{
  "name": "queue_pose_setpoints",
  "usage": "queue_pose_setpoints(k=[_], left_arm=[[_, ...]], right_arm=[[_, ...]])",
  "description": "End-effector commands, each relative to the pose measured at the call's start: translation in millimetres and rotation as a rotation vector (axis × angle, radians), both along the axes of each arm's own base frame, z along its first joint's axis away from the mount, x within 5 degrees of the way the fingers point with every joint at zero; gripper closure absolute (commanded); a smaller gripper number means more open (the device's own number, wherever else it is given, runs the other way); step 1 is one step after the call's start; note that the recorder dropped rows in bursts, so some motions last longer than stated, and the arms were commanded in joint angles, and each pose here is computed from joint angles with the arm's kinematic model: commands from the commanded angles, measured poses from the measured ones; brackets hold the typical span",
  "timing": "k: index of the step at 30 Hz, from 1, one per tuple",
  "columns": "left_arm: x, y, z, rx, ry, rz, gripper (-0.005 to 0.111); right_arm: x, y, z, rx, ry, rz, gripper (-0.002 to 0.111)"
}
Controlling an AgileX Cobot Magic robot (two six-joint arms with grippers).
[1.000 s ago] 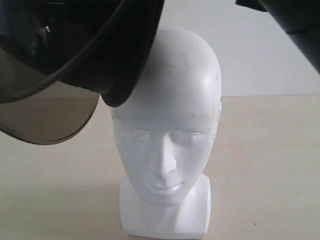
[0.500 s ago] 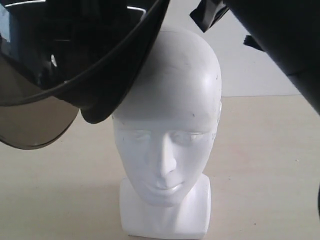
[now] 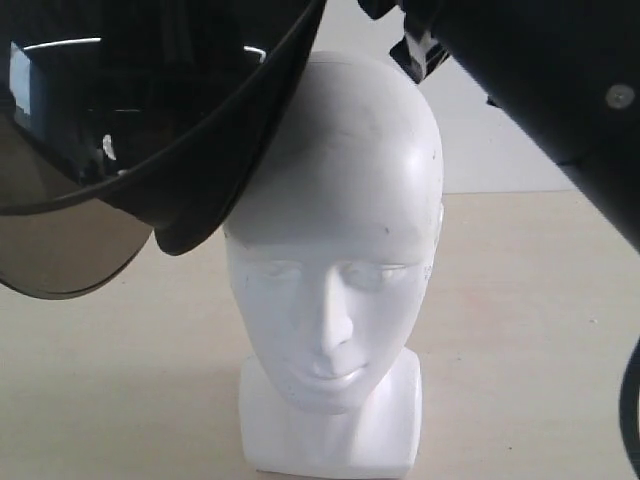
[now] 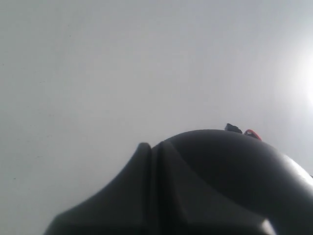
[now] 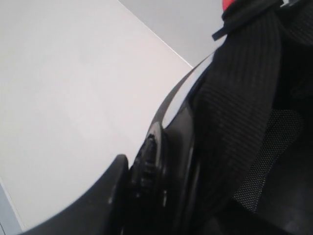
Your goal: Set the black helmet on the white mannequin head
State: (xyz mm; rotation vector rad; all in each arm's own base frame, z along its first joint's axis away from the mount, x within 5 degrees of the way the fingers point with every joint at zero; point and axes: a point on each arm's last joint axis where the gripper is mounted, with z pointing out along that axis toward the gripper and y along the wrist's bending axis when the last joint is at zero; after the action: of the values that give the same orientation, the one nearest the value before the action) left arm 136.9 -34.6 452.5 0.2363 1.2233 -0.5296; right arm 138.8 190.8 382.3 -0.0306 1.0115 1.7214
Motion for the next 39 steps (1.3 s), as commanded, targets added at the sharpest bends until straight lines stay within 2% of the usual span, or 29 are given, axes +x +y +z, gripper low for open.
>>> queue_pose_setpoints(k=[1,3,6,13,16,20,29,39], left_arm=[[11.6,-5.3,-4.3,0.01,0.028,-0.083,0.102],[22.9,-4.2,-7.8,-0.026,0.055,-0.096,0.102],[29.3,-7.9,-8.9,-0.031,0.029,-0.167,0.102],[53.0,-7.6,-21.6,-0.012,0.066,-0.185,0.102],[60.5,-9.2,-25.0,0.01,0.036,-0.215,0.102],[70.2,-8.5,-30.5,-0.014,0.06,-0.229,0.102],[70.1,-10.9,-31.1,0.003,0.038,-0.264,0.102],[70.4,-16.5,-36.1,0.047,0.033,-0.346,0.102]], right_arm=[[-2.7,-8.6,11.8,0.051,-0.08,-0.061,0.109],[-2.3,-8.2,11.3,0.039,-0.081,-0.068,0.109],[1.0,-8.7,9.5,0.028,-0.052,-0.097,0.109],[3.5,-6.6,5.8,-0.03,-0.038,-0.122,0.109],[4.4,-5.2,3.7,-0.057,-0.025,-0.124,0.109],[4.9,-4.4,2.5,-0.075,-0.022,-0.129,0.109],[-0.5,-18.1,-23.2,-0.011,-0.038,-0.168,0.109],[-0.7,-25.9,-47.8,-0.048,0.018,-0.208,0.109]])
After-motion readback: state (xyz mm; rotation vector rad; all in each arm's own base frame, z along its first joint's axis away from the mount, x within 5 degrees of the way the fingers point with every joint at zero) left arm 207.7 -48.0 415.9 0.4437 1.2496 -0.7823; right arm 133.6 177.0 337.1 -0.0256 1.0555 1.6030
